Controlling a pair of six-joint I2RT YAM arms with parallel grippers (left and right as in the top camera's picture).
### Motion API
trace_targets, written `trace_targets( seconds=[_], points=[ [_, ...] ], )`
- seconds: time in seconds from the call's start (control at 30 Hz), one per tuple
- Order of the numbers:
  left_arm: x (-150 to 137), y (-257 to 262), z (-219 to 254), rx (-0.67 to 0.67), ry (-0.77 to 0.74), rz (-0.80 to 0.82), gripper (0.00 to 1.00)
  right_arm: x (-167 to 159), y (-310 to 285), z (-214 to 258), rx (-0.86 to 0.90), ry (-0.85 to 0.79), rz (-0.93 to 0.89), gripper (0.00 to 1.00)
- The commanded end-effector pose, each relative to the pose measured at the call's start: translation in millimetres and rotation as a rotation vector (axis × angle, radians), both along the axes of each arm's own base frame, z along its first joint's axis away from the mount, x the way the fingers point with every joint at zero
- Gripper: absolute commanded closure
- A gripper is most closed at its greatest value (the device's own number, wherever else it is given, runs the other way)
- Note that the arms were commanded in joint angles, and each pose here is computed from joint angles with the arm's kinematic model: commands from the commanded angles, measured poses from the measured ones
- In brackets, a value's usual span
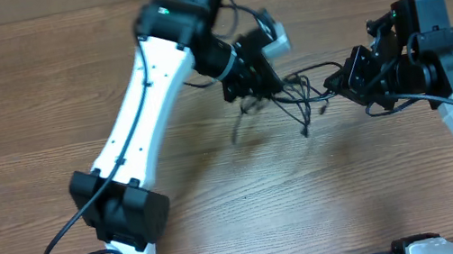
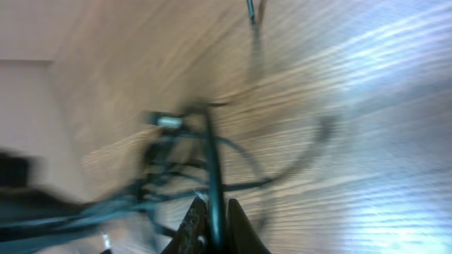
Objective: Untangle cables
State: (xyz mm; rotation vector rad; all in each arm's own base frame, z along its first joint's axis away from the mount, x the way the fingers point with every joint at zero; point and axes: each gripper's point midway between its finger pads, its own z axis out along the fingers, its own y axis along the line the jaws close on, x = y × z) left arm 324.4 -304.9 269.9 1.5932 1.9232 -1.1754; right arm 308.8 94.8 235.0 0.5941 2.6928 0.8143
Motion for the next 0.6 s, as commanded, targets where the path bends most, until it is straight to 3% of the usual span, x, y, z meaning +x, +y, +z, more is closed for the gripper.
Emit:
trace_targets(
  seconds=[0.0,0.13,0.4,0.57],
  points=[
    [12,19,60,-0.147,0.034,0.111,0.96,1,-22,-33,-0.134,0.073,-0.018,0.96],
    [32,41,69,-0.150,0.072,0.222,0.96,-1,-33,-56,-0.205,0.147,-0.034,0.96],
    [100,87,109,-0.297,0.348,0.576,0.96,-19,-70,-117,-0.416,0.368,-0.077,0.96],
    [122,110,134,-0.392,0.418,0.652,0.96,-32,-89,-149,-0.494,0.456,-0.118,0.96]
  ],
)
